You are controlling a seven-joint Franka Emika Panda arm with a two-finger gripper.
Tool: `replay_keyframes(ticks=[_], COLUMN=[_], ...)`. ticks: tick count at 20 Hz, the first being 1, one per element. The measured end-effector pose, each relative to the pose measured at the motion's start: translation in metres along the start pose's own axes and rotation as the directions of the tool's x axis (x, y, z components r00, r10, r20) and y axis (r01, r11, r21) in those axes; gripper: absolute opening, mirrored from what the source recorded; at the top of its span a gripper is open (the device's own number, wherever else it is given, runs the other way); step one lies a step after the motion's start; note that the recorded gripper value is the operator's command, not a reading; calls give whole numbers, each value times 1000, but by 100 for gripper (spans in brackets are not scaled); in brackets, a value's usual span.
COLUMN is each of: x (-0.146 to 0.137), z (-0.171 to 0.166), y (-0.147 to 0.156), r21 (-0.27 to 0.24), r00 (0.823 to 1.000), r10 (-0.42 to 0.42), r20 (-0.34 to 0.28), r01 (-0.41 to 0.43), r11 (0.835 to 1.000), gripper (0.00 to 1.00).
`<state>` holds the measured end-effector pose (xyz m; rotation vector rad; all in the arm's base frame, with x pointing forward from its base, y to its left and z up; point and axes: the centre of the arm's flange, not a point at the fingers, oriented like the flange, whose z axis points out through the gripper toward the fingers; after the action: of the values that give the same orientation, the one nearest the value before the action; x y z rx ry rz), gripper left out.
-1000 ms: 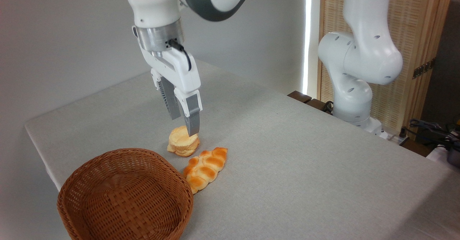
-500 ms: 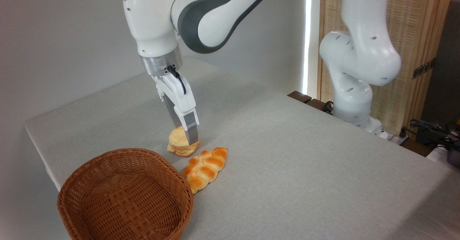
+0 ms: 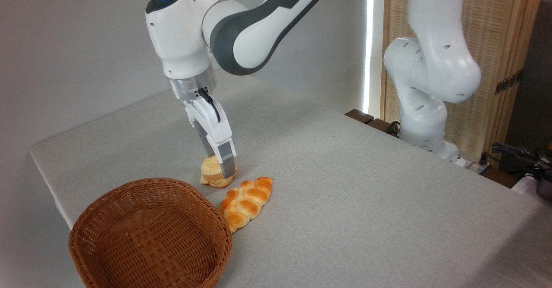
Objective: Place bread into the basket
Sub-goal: 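Lower the gripper around the small round bun, then close the gripper on the small round bun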
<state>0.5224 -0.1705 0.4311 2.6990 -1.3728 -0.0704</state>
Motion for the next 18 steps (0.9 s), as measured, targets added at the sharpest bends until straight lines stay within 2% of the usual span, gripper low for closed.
replay_keyframes(ticks=[18], x=[5], z=[11], y=[2], r21=[-15], r00=[1000], r10=[3], r20=[14], r01=[-3], r11=[1000], gripper=[100])
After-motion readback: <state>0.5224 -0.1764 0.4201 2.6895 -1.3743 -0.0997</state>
